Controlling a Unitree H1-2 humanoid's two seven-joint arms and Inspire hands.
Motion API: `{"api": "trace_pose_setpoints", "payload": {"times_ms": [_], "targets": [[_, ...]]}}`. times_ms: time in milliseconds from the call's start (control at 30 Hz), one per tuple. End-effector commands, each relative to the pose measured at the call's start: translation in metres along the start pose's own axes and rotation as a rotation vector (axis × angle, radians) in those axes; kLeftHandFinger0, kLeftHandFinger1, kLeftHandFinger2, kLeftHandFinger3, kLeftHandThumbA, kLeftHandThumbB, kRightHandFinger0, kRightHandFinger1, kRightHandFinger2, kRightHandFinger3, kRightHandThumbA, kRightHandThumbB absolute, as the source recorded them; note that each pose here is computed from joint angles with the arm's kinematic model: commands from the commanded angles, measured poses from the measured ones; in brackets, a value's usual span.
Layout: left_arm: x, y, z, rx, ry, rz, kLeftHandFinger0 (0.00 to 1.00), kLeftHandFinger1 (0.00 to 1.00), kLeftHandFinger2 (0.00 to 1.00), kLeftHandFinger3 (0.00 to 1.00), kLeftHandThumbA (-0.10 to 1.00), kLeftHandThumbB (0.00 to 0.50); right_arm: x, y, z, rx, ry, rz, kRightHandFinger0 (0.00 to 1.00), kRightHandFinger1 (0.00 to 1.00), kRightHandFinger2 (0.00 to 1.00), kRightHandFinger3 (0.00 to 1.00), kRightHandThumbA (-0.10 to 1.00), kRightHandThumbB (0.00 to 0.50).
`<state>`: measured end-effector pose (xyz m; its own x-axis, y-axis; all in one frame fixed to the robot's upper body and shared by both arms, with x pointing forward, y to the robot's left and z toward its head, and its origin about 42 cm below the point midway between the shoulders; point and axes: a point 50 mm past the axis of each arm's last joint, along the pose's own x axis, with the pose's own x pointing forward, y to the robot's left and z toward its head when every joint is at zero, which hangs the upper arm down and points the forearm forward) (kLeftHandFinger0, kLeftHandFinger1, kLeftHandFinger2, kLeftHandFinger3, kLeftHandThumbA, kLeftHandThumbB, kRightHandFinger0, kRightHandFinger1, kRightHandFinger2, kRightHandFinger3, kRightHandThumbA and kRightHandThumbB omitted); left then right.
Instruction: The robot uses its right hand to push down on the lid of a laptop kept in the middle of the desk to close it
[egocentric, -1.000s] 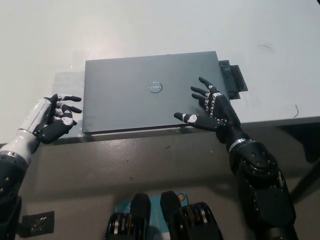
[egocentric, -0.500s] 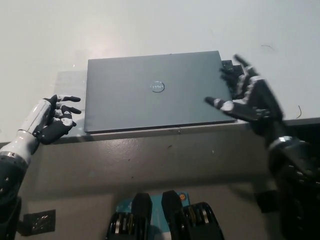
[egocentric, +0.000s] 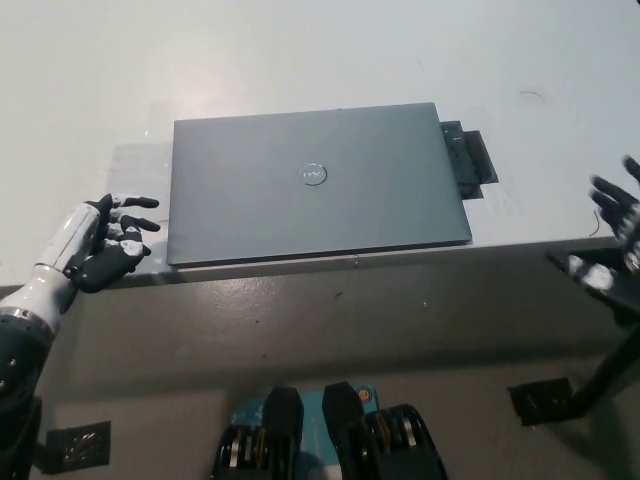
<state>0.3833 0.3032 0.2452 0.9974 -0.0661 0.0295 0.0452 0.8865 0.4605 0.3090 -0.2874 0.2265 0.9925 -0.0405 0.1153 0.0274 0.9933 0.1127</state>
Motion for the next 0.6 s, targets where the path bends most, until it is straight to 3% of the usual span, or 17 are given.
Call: {"api": "trace_pose_setpoints", "payload": {"times_ms": [0, 33, 67, 167, 300, 400, 567], "targets": [[0.002, 0.011, 0.009, 0.025, -0.037, 0.030, 0.39, 0.47, 0.59, 0.67, -0.05, 0.004, -0.013, -0.018, -0.008, 0.030, -0.005, -0.070, 0.99, 0.88, 0.84, 1.00, 1.00, 0.315], [0.001, 0.011, 0.010, 0.025, -0.037, 0.032, 0.39, 0.47, 0.59, 0.67, -0.06, 0.000, -0.016, -0.023, -0.015, 0.037, 0.001, -0.088, 0.97, 0.86, 0.82, 1.00, 1.00, 0.311], [0.000, 0.011, 0.009, 0.021, -0.035, 0.033, 0.39, 0.47, 0.60, 0.67, -0.07, 0.000, -0.020, -0.027, -0.021, 0.041, 0.010, -0.097, 0.97, 0.86, 0.81, 1.00, 1.00, 0.343], [0.001, 0.012, 0.008, 0.015, -0.031, 0.042, 0.36, 0.45, 0.59, 0.66, -0.08, 0.009, -0.029, -0.035, -0.034, 0.050, 0.043, -0.145, 0.95, 0.86, 0.81, 0.99, 1.00, 0.308], [0.000, 0.011, 0.008, 0.012, -0.041, 0.037, 0.34, 0.44, 0.56, 0.65, -0.07, 0.006, -0.037, -0.042, -0.049, 0.079, 0.065, -0.184, 0.90, 0.84, 0.80, 0.94, 1.00, 0.363], [0.000, 0.011, 0.005, 0.005, -0.038, 0.040, 0.35, 0.44, 0.55, 0.65, -0.08, 0.010, -0.038, -0.043, -0.055, 0.090, 0.077, -0.188, 0.90, 0.84, 0.80, 0.96, 1.00, 0.345], [-0.002, 0.010, 0.003, -0.007, -0.030, 0.047, 0.35, 0.42, 0.53, 0.63, -0.08, 0.008, -0.037, -0.048, -0.062, 0.092, 0.089, -0.206, 0.89, 0.84, 0.80, 0.99, 1.00, 0.363]]}}
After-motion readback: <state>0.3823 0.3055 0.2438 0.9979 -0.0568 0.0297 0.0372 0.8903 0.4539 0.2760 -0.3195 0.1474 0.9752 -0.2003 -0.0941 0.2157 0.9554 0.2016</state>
